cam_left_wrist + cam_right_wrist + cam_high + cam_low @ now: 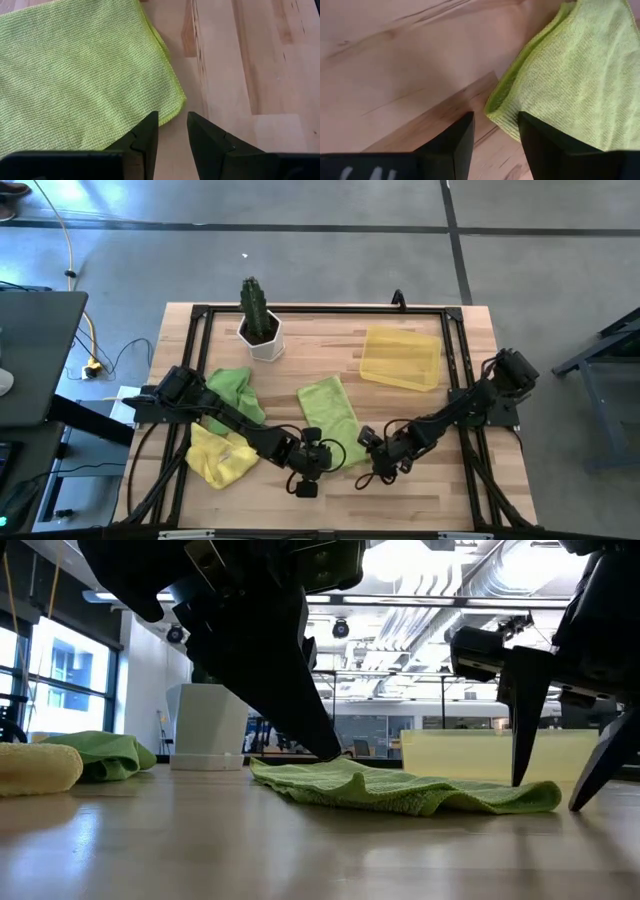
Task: Roll microfiber towels into tight, uniform cylinder then place into a basket
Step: Roll the light green microfiber cloth
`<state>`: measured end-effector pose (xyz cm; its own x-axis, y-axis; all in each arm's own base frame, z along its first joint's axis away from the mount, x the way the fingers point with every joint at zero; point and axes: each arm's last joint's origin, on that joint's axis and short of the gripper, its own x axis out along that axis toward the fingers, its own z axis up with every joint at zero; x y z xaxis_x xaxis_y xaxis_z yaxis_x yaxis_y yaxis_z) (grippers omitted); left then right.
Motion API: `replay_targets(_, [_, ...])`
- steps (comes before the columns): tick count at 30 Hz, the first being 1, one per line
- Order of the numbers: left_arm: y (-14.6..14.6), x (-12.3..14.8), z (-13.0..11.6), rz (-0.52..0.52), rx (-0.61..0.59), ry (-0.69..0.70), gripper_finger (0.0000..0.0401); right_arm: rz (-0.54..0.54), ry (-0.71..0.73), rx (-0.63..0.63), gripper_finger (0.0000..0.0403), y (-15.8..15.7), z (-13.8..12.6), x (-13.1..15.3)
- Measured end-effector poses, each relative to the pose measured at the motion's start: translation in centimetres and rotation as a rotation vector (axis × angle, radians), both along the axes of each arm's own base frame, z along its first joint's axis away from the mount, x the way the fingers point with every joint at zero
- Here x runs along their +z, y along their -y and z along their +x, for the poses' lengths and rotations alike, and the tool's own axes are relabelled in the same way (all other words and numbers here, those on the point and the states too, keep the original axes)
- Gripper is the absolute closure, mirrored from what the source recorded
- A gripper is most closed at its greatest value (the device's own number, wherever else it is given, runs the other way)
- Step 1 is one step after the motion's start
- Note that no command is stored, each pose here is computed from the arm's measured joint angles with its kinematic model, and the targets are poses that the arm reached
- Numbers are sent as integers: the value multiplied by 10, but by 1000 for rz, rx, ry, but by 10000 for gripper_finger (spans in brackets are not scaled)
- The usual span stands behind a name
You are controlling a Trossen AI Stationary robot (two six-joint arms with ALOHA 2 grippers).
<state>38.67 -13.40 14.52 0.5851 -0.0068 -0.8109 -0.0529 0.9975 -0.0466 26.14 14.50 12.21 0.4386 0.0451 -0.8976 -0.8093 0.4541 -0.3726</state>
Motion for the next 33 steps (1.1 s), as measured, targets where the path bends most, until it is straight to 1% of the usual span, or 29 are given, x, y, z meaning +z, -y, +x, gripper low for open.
replay_targets(3, [0, 0, 0, 0, 0, 1, 307, 9, 2, -13, 285, 0, 0, -1])
replay_targets(6, [0, 0, 0, -2, 0, 3, 307, 21, 4, -19, 325, 0, 1, -1])
replay_targets(10, [0, 0, 0, -2, 0, 4, 307, 72, 11, -100, 380, 1, 4, -1])
replay_targets(12, [0, 0, 0, -3, 1, 4, 307, 101, 14, -154, 396, 2, 5, -1])
replay_targets(16, [0, 0, 0, -7, 6, 4, 307, 139, 17, -243, 399, 4, 6, -1])
replay_targets(20, [1, 1, 1, -8, 6, 9, 307, 154, 25, -268, 401, 5, 5, 4])
replay_targets(23, [1, 1, 1, -8, 6, 11, 307, 159, 52, -323, 402, 13, 6, 12])
replay_targets(25, [1, 1, 1, -5, 9, 17, 307, 206, 94, -372, 402, 19, 10, 22])
replay_targets(29, [0, 2, 2, 29, 0, 39, 307, 318, 155, -507, 402, 34, 17, 37])
replay_targets(33, [1, 5, 6, 62, -23, 88, 307, 461, 195, -660, 402, 47, 25, 45])
